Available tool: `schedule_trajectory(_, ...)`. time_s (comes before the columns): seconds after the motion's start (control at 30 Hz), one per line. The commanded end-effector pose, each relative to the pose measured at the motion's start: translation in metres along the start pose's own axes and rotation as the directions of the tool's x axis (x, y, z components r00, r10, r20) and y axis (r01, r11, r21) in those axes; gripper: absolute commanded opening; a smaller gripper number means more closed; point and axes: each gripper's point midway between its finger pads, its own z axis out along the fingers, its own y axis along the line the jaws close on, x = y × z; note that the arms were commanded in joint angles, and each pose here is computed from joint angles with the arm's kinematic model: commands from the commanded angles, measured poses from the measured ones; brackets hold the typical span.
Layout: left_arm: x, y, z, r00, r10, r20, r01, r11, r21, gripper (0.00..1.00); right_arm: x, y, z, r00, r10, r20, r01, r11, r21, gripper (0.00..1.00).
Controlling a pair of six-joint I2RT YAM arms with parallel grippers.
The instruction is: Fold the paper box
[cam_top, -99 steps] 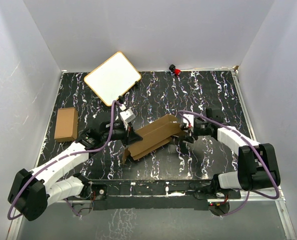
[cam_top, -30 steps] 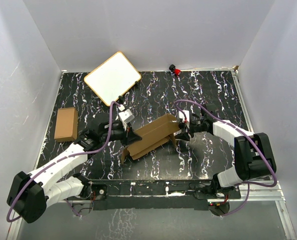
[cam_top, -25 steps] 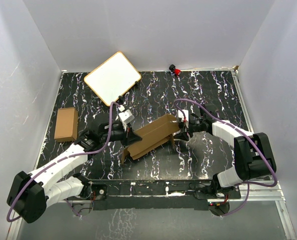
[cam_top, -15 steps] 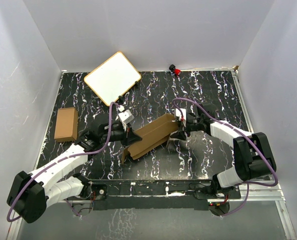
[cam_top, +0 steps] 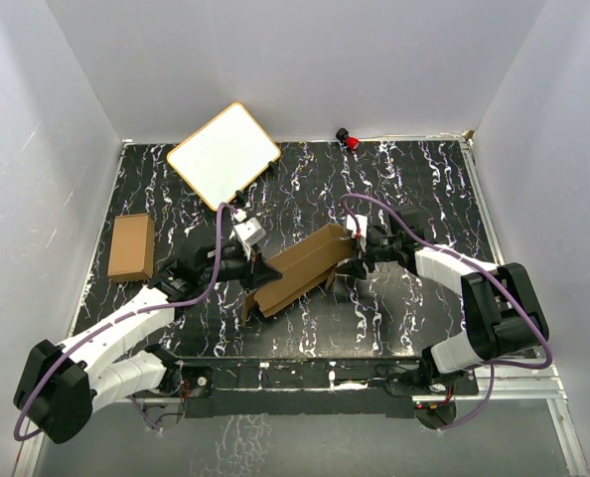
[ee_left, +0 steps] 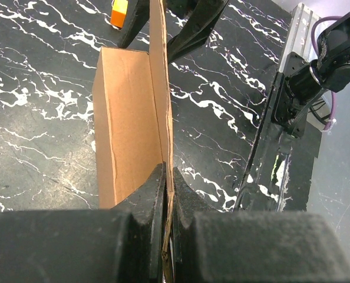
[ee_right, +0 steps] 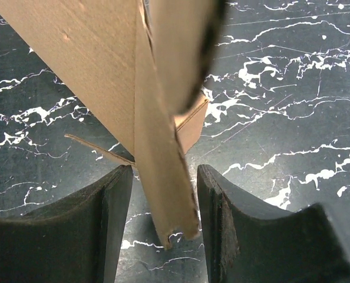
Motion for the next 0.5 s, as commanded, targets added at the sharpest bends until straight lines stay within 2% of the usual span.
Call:
schedule_trajectory(0.0,-0.0011,-0.0034,-0.0010,1.000,0.009,0.018,-0.009,1.000,0.009,0.00,-0.0254,-0.0058,0.0014,0.993,-0.091,0.074,0.091,0.996,0.012,0.52)
schedule_trajectory(0.47,-0.0018,-0.0042,0.0020,0.999,-0.031,0.018,0.031,0.999,0.021,0.00,-0.0303,-0.0056,0.0083,0.993,-0.077,0.095,0.077,0.997,0.004,0.51)
